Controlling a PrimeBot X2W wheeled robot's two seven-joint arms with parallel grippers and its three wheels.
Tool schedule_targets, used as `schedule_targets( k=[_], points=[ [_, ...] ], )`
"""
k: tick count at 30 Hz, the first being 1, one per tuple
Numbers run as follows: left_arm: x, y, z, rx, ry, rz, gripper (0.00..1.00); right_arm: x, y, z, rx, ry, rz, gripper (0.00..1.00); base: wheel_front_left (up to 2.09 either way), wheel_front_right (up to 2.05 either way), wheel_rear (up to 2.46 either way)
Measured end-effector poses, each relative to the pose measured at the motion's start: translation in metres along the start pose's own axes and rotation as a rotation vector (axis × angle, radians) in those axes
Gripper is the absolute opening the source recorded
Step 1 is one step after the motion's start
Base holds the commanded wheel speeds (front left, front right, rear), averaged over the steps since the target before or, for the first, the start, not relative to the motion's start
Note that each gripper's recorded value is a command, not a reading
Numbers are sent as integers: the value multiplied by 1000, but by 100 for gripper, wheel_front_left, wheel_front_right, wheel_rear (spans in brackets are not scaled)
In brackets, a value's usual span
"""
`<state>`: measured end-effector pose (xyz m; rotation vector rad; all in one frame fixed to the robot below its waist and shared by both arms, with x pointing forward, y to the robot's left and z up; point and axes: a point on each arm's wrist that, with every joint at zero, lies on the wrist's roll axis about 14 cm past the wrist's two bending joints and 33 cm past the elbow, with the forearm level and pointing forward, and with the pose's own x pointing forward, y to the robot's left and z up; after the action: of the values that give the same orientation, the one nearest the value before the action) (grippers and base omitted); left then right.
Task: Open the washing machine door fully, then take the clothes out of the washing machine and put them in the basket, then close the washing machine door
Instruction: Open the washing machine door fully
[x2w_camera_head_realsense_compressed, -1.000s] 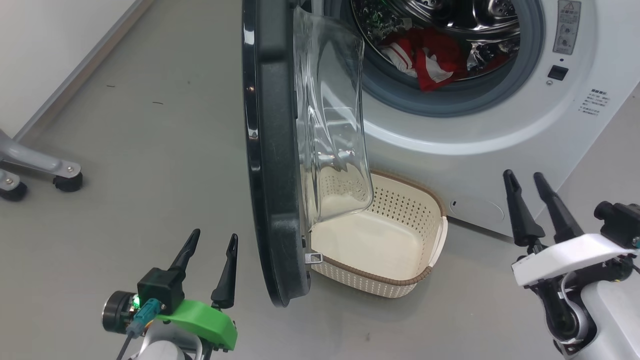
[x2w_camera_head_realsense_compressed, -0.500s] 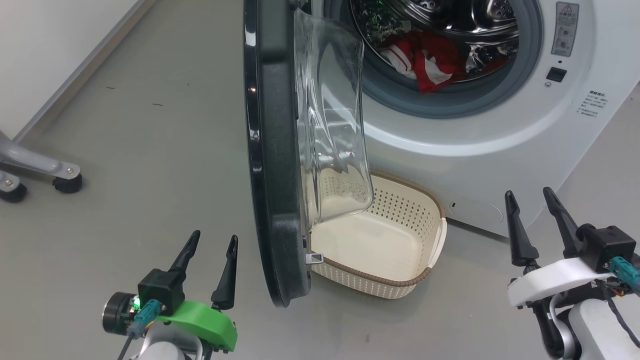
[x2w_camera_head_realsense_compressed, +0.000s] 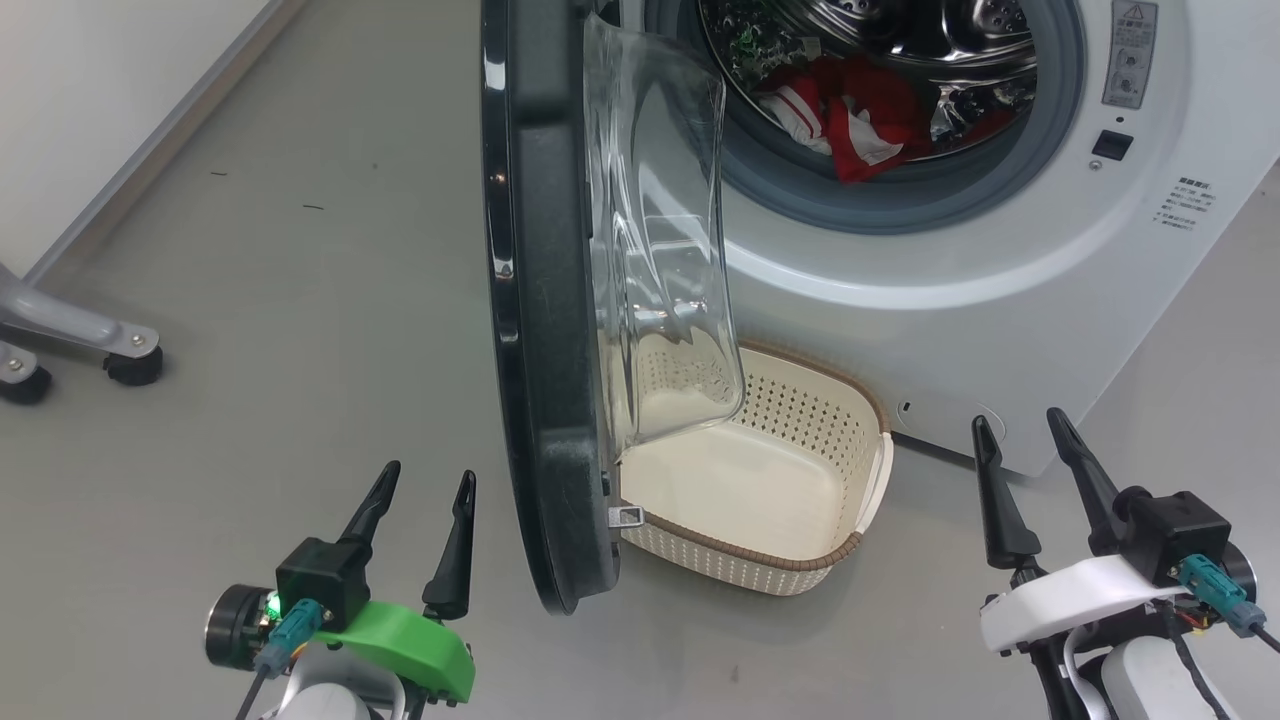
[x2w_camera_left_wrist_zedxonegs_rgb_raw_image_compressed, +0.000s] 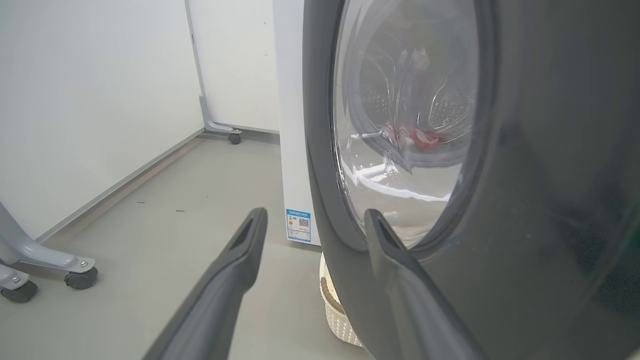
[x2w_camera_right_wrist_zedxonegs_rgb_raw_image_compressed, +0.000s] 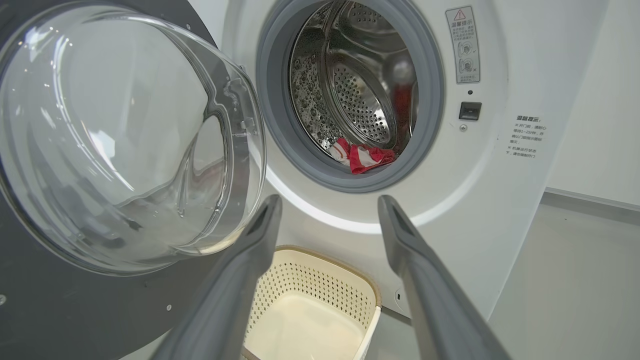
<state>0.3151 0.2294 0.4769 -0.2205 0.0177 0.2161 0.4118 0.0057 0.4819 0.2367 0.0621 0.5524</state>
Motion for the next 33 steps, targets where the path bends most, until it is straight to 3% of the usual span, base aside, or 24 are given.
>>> schedule_targets(
  k=[25,26,27,28,33],
  points=[
    [0,0,0,0,0,3,100,-7,8,-5,-27,2,12,100,0,0,0],
    [0,0,0,1,1,4,75,-7,8,-5,-23,1,13,100,0,0,0],
    [0,0,0,1,1,4,32,-7,8,-5,-20,0,11,100,0,0,0],
    [0,0,-1,1,1,5,0,-7,8,-5,-20,0,9,100,0,0,0],
    [0,1,-1,2,2,7,0,-6,7,-5,-19,-3,9,100,0,0,0]
  ],
)
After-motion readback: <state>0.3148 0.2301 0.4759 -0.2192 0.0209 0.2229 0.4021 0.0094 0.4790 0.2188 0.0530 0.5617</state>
